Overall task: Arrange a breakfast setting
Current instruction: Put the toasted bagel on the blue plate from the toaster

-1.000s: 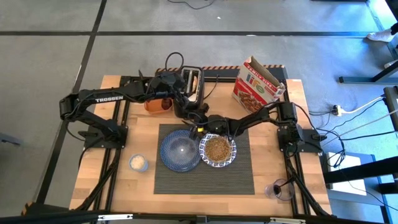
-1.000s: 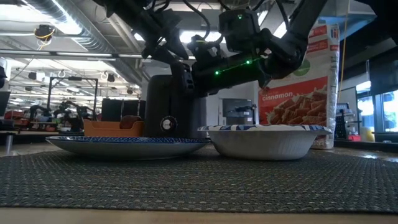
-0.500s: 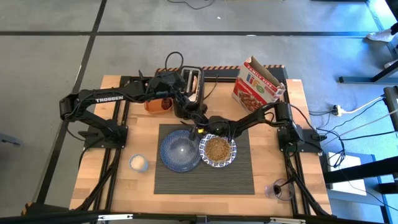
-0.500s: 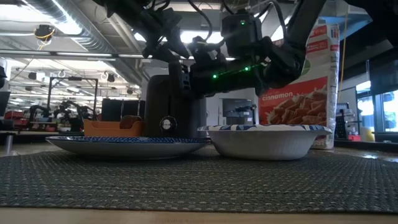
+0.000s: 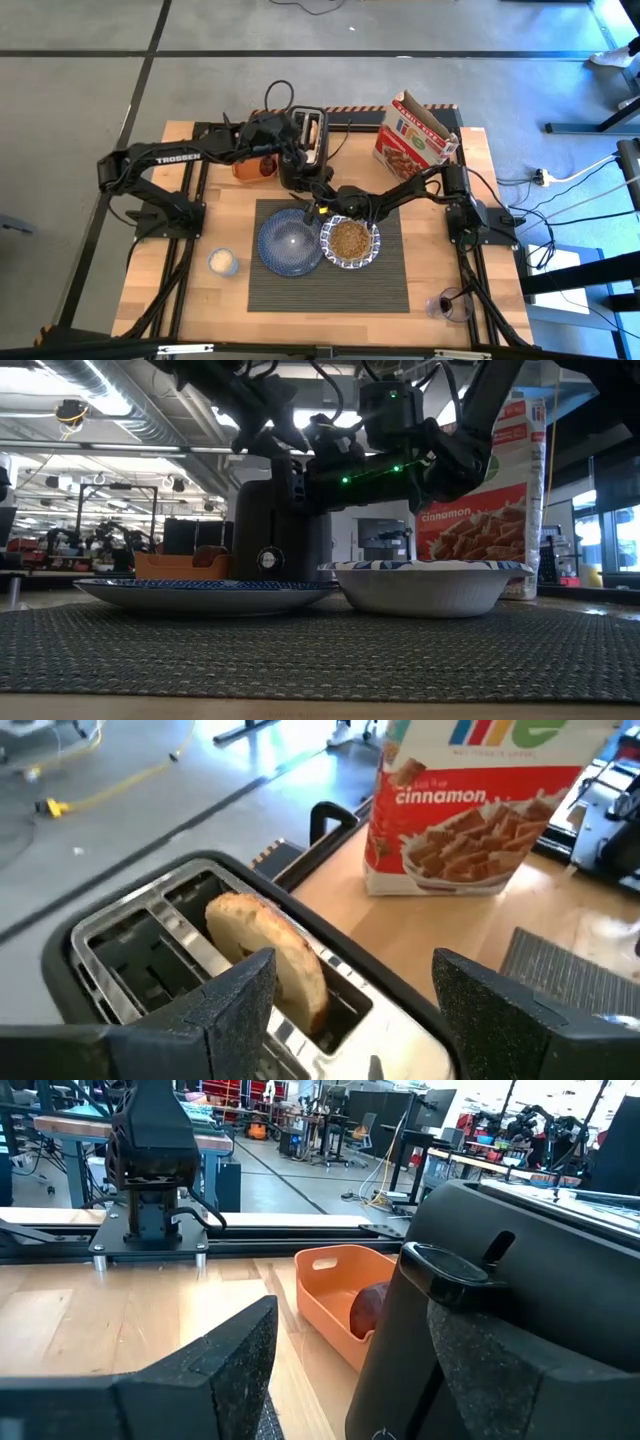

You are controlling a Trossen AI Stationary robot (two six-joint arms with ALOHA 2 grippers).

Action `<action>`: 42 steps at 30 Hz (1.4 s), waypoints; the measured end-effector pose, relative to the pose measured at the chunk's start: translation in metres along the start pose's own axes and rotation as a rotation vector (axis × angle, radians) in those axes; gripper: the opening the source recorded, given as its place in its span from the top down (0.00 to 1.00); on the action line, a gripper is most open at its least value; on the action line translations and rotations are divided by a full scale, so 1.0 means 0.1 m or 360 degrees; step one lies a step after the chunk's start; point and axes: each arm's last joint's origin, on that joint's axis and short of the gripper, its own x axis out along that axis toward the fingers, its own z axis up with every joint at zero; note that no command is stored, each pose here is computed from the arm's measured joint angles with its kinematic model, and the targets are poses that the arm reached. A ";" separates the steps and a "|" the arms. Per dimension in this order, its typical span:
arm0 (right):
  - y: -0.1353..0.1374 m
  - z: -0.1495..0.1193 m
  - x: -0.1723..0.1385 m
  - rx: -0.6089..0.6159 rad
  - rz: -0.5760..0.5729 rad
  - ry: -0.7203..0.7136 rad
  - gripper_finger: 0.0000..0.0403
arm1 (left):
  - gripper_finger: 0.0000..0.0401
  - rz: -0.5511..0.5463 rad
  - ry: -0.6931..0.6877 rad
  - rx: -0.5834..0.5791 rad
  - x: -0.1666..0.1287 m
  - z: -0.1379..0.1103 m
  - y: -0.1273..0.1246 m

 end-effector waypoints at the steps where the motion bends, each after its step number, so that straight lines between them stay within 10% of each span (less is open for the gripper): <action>1: 0.00 0.00 0.00 0.0000 0.0000 0.0000 0.37 | 0.35 -0.0006 0.0006 -0.0033 0.02 0.00 0.02; 23: 0.00 -0.01 0.00 -0.0016 0.0001 0.0009 0.37 | 0.35 0.0088 0.0479 -0.0221 0.60 0.46 0.15; 42: 0.00 0.00 0.00 -0.0030 0.0001 0.0009 0.37 | 0.38 0.0131 0.0563 -0.0261 0.81 0.32 0.17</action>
